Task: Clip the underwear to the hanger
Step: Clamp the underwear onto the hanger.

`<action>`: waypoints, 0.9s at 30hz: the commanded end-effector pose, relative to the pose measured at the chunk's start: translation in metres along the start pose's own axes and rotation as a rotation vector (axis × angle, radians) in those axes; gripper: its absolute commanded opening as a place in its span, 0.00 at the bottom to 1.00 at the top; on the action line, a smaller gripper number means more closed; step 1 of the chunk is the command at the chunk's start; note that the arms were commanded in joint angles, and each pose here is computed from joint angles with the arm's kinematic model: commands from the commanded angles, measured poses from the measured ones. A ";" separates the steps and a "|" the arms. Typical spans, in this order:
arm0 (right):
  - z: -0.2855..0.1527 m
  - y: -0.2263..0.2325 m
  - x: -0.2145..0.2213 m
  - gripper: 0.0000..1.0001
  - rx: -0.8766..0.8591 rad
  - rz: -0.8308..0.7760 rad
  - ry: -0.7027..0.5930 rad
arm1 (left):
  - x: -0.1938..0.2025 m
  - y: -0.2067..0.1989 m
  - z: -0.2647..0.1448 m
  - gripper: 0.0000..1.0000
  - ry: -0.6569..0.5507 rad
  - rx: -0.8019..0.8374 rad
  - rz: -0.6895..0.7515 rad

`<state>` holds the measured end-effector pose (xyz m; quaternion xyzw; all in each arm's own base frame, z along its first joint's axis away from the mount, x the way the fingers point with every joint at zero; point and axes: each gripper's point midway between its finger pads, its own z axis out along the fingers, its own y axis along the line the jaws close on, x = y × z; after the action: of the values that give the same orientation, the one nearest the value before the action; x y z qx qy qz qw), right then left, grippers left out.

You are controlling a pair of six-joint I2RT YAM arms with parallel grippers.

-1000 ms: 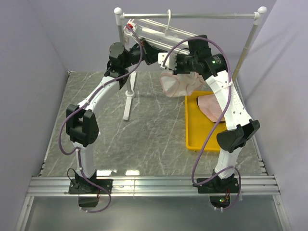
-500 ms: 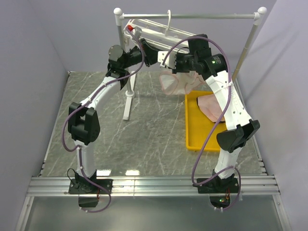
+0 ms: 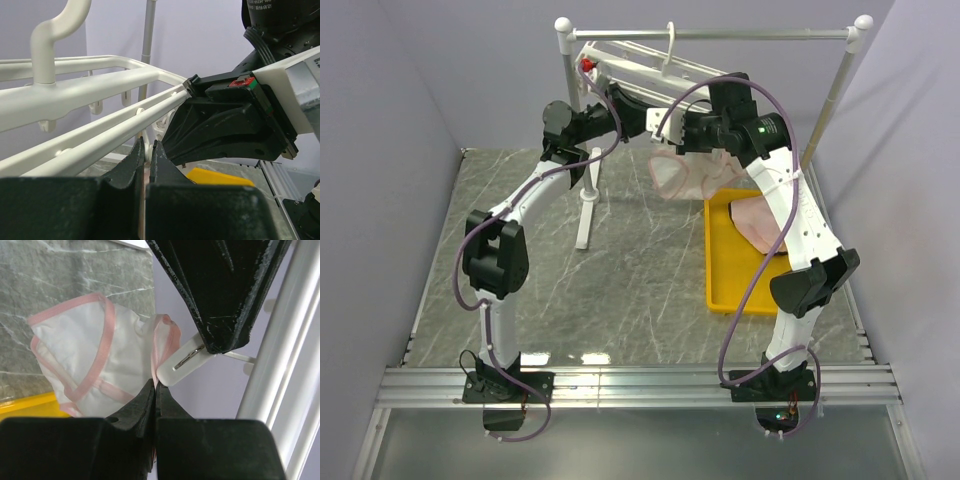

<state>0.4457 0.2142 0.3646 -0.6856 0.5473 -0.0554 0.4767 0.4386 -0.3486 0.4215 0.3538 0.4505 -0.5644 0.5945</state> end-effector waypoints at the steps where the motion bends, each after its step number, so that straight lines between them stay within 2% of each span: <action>1: -0.006 -0.013 -0.008 0.00 0.059 -0.036 -0.017 | 0.032 -0.033 -0.004 0.00 0.121 0.179 -0.054; 17: -0.005 -0.027 -0.012 0.00 0.107 0.007 -0.028 | 0.039 -0.040 -0.008 0.00 0.146 0.246 -0.044; 25: -0.012 -0.016 -0.012 0.00 0.113 -0.008 -0.048 | 0.032 -0.029 -0.004 0.00 0.115 0.187 -0.028; 27: -0.021 -0.019 -0.018 0.00 0.148 -0.058 -0.063 | 0.030 -0.024 -0.002 0.00 0.107 0.166 -0.026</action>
<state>0.4460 0.2142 0.3593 -0.6750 0.5481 -0.0609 0.4901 0.4359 -0.3474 0.4180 0.3713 0.4294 -0.5676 0.5962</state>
